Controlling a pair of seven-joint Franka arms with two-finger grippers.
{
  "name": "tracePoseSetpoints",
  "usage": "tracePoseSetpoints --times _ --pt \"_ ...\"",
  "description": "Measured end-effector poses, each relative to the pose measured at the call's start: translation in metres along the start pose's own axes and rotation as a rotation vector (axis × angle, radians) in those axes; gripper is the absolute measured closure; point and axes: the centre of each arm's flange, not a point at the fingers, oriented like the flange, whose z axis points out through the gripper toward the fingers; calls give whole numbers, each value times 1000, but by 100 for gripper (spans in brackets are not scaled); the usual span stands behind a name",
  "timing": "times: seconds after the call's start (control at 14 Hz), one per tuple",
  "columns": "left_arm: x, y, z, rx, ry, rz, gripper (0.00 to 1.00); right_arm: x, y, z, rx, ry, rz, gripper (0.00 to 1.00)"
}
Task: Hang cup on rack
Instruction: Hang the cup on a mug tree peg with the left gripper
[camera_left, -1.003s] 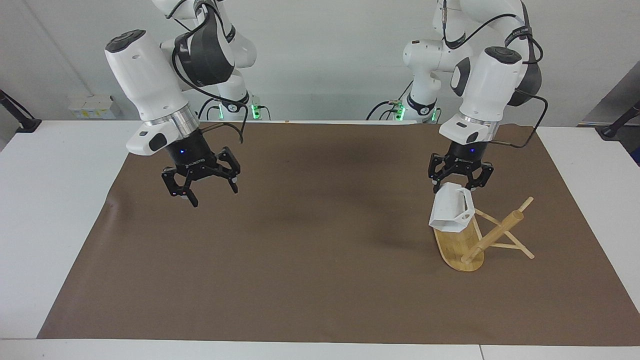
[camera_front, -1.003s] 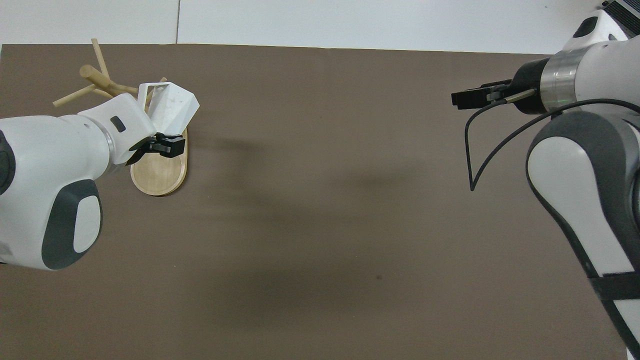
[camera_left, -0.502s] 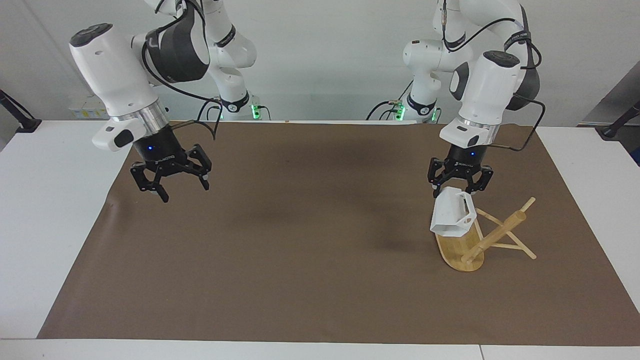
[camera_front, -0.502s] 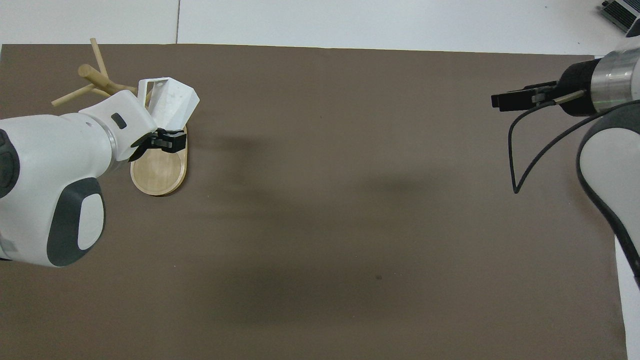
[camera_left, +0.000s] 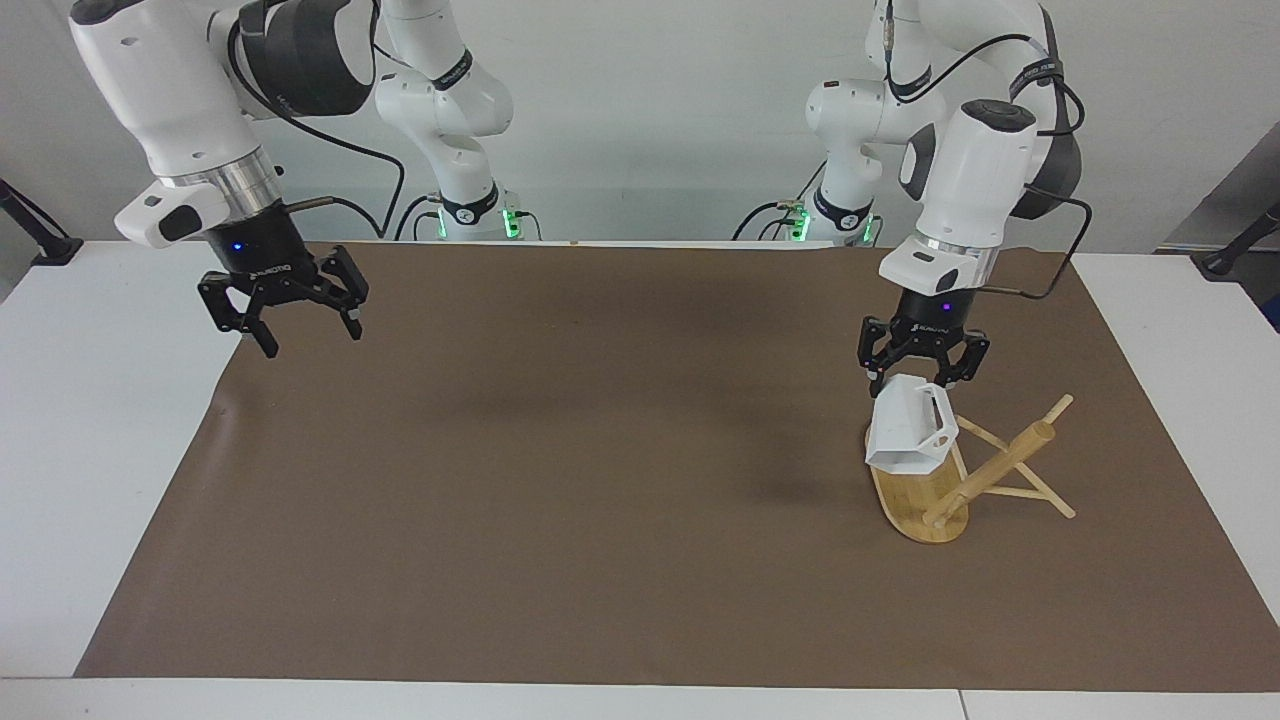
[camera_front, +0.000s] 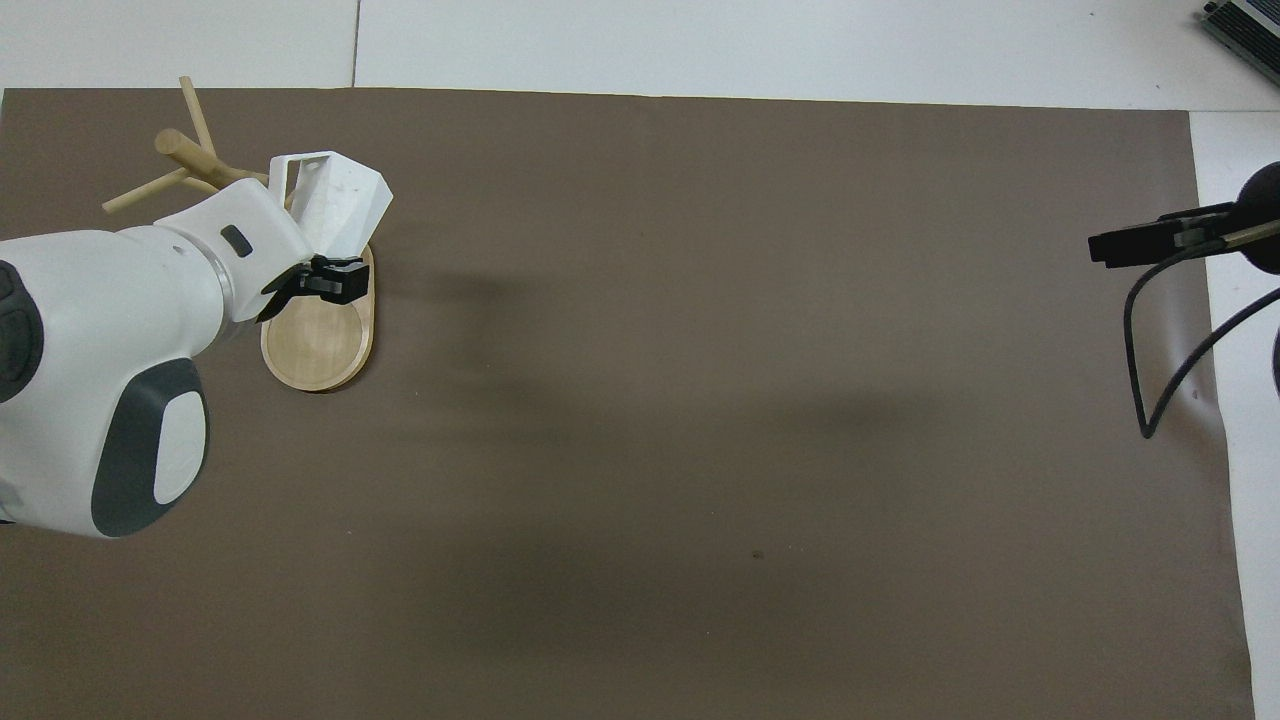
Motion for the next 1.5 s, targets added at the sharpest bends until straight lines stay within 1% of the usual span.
tracePoseSetpoints --times 0.14,0.29,0.57,0.86,1.07,1.5 --pt "-1 0 -6 2 -1 -12 25 -5 -1 2 0 -41 29 0" --pt "-1 0 -7 3 -2 -28 25 -8 -1 2 1 -60 62 0" --pt "-2 -2 -3 8 -11 -58 25 -11 5 2 -2 -75 82 0" --pt "-1 -10 10 34 -11 -63 25 -14 11 3 -41 -95 89 0" --pt "-1 -23 15 46 -4 -78 25 -18 10 4 -40 -125 151 0" --pt "0 -32 23 56 -2 -87 25 -19 9 2 -42 -126 169 0"
